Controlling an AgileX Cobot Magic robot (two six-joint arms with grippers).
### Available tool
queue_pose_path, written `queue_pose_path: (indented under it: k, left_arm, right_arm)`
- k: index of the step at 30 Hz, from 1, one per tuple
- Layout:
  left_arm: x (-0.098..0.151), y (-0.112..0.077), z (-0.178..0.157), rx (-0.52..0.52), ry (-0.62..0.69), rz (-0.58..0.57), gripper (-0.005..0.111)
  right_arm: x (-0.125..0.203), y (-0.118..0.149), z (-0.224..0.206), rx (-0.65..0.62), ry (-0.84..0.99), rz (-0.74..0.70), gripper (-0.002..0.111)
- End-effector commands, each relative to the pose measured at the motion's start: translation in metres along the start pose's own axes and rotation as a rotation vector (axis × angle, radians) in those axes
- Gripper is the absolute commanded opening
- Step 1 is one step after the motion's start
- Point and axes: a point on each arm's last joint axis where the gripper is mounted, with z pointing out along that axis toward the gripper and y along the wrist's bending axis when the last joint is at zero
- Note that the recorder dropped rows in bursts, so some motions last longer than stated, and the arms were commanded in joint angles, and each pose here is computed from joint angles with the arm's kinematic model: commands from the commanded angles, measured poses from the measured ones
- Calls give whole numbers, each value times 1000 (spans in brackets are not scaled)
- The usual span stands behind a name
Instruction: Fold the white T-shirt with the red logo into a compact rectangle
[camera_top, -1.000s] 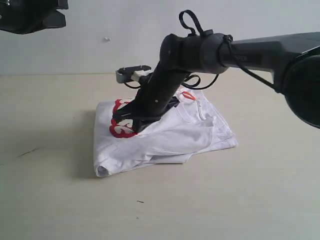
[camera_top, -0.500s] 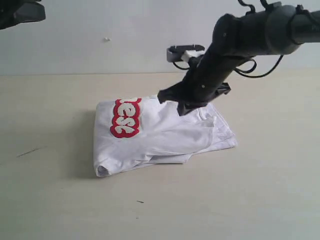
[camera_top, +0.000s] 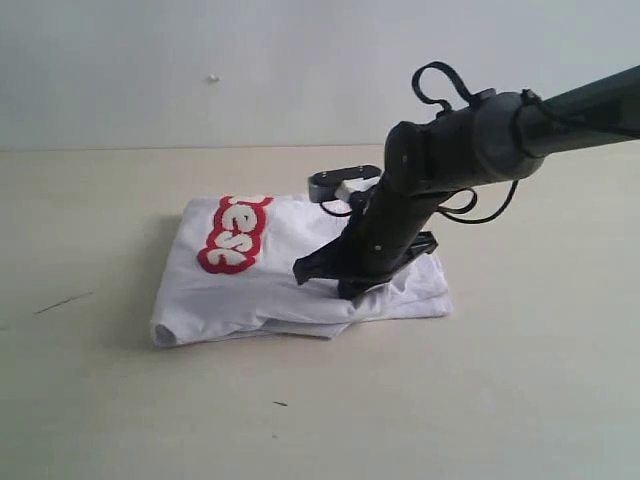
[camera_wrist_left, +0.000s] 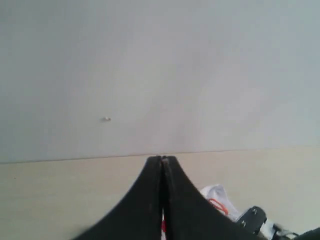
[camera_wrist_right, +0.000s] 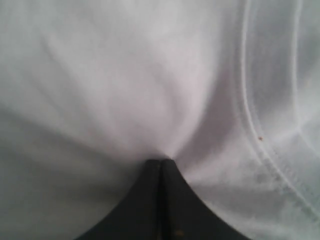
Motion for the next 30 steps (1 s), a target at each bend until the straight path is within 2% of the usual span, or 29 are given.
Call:
queue_pose_path:
  k: [1,4,11,14,19,21,23,30]
  left_arm:
    - [-4,-1,-7,-4,-35,-15,0]
    - [-4,-2,-9,-2,-39,-14,0]
    - [-4,-3,-10,5,-35,-13,0]
    - [-4,-3,-12,7,-37,-12,0]
    - [2,-2,-14,2,-29,-18,0]
    - [3,-1,-13,2,-30,-35,0]
    - [3,-1,-13,2,-29,-35,0]
    - [3,-1,-13,2,-29,-37,0]
  right_arm:
    - [9,35,2,-32,26,-89,0]
    - [8,36,-3,-26,12,-103,0]
    - [-3,9,-33,8,-31,-36,2]
    - [-7,-3,-46,13,-58,-10,12]
    - [-12,-38,-54,39,-82,95,46]
    - [-12,-51,-52,46,-108,153,56]
    - [-12,-57,-53,45,-129,183,60]
    - [-15,-73,-34,35,-173,248,60]
